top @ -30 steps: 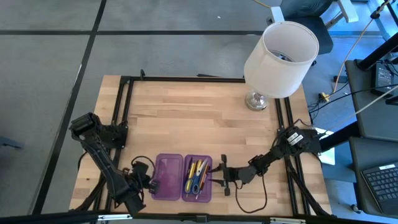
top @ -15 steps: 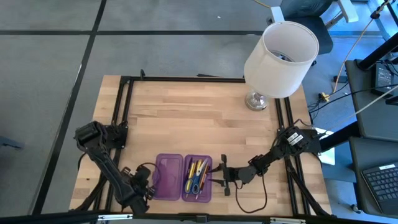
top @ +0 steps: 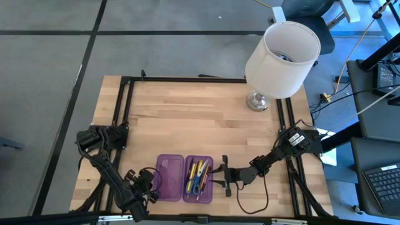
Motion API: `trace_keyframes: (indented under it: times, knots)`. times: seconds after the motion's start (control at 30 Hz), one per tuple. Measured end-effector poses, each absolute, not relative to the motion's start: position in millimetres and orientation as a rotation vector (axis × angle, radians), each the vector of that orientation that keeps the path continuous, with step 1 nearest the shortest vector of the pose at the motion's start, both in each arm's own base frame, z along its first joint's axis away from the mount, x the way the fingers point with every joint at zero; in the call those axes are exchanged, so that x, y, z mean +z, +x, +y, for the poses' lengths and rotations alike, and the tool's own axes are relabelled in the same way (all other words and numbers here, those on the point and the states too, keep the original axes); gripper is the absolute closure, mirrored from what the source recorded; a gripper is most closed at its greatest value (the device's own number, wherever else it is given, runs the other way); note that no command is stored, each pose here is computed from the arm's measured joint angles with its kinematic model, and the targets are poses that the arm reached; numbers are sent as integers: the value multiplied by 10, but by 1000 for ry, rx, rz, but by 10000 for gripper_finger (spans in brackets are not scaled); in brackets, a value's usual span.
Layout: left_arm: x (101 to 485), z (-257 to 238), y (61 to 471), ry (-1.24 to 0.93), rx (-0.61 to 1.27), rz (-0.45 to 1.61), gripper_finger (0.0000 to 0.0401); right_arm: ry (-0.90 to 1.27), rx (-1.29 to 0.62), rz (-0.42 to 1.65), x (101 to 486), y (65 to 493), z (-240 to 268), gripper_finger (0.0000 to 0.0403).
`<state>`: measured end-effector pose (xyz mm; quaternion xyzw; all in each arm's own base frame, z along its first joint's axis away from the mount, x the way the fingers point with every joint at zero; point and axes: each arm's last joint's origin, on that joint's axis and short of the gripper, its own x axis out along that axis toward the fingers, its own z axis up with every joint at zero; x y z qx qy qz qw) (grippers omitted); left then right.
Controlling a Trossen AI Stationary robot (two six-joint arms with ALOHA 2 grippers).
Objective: Pick & place school supplies into a supply box
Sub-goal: Close the violet box
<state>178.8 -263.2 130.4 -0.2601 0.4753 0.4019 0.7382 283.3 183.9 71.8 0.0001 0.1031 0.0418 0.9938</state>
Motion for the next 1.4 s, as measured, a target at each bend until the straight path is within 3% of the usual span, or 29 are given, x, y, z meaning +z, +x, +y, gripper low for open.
trace_keyframes:
  times: [0.47, 0.67, 0.83, 0.93, 1.13, 1.4]
  knots:
    - [1308, -2685, 1684, -592, 889, 977, 398, 1, 85, 207, 718, 2833, 1840, 241]
    - [1300, -2791, 1598, -772, 937, 1006, 398, 1, 85, 207, 718, 2833, 1840, 241]
    - [1447, -3141, 1631, -955, 693, 883, 398, 1, 84, 207, 718, 2834, 1838, 241]
    - [1473, -3197, 1624, -986, 694, 951, 398, 1, 86, 207, 718, 2833, 1839, 241]
    - [1264, -3203, 1640, -935, 772, 1015, 398, 1, 91, 207, 718, 2833, 1840, 241]
    - [1151, -3197, 1679, -880, 757, 888, 398, 2, 92, 207, 719, 2833, 1841, 241]
